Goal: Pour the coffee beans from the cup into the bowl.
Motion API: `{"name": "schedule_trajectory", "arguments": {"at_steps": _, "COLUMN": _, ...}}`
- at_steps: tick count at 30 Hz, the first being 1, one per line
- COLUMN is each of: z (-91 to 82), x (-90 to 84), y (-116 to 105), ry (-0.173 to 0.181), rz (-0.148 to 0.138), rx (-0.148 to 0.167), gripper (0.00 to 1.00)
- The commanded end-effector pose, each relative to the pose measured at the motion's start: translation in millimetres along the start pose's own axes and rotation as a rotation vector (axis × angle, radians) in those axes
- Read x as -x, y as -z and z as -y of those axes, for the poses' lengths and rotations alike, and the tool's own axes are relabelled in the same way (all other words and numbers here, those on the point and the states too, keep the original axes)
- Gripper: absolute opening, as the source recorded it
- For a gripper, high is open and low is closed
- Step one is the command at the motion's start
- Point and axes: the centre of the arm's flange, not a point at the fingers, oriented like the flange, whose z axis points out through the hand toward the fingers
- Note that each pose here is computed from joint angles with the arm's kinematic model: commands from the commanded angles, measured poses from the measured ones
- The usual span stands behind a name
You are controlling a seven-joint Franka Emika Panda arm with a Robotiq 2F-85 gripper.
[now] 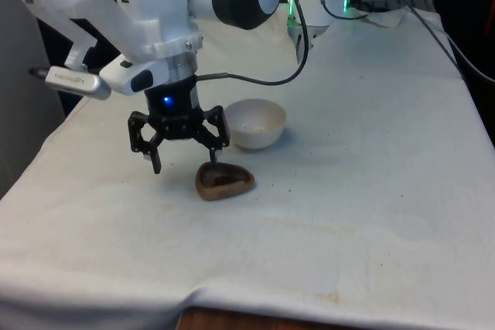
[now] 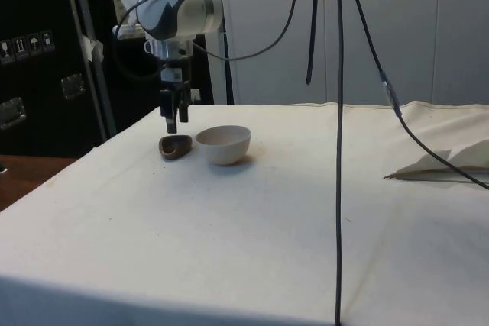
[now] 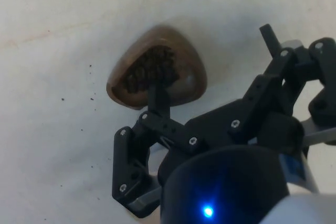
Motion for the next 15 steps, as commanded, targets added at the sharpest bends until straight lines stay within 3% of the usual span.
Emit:
{"name": "schedule_trajectory", "arguments": {"at_steps": 1, "z": 0.3, "x": 0.5, "y": -4, "ry": 0.0, "rz": 0.004, "rx": -0.01, "gripper": 1.0}}
{"name": "schedule_trajectory", "arguments": {"at_steps": 15, "z": -2.3, "x": 4.3, "y": -16, "ry": -0.006, "rz": 0.004, "rx": -0.027, "gripper": 1.0}}
